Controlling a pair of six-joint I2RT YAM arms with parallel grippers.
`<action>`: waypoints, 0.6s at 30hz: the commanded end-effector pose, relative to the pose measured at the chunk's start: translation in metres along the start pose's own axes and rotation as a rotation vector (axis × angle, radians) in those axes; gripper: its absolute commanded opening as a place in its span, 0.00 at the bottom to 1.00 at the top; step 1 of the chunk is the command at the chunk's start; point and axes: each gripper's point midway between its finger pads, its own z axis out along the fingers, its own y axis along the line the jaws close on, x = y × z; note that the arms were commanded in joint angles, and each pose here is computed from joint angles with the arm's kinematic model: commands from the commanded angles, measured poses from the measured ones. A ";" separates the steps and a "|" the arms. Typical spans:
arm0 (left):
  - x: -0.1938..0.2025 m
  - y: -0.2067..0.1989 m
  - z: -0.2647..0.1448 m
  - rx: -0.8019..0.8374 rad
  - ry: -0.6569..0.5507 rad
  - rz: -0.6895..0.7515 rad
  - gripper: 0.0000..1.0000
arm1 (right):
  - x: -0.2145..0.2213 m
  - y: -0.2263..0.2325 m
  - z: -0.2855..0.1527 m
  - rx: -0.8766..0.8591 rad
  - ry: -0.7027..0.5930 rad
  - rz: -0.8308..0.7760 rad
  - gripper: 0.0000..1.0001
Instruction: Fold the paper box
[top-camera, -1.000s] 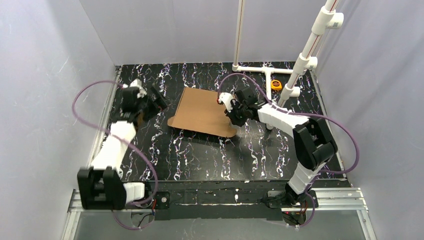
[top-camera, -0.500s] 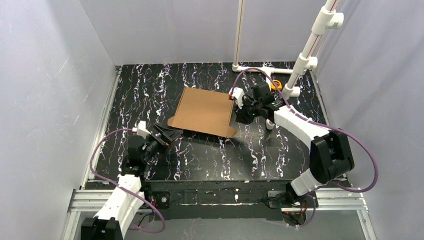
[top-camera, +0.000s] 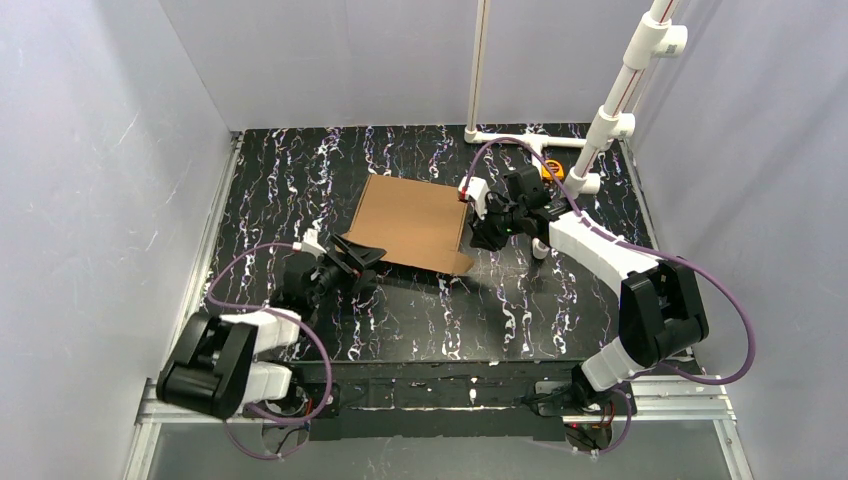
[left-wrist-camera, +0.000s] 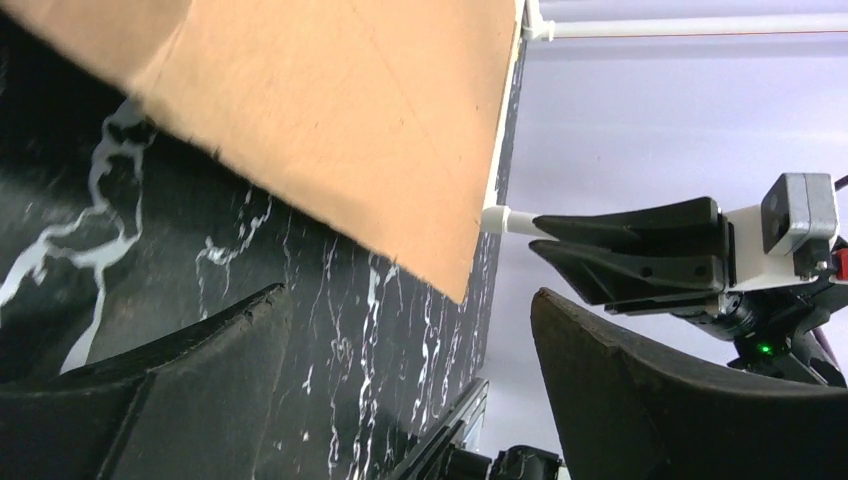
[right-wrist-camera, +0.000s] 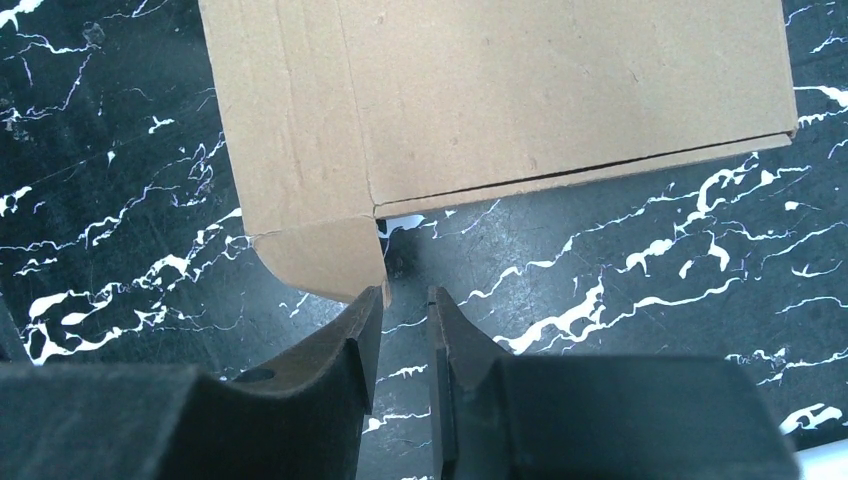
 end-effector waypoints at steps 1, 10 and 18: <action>-0.017 -0.029 0.020 0.116 -0.051 0.015 0.83 | 0.002 0.004 0.002 -0.031 -0.008 -0.006 0.32; -0.016 0.011 0.056 0.085 -0.035 -0.071 0.65 | 0.005 0.004 0.002 -0.035 -0.001 -0.010 0.32; -0.020 0.025 0.064 0.046 -0.053 -0.064 0.58 | 0.007 0.005 0.004 -0.045 0.007 -0.012 0.32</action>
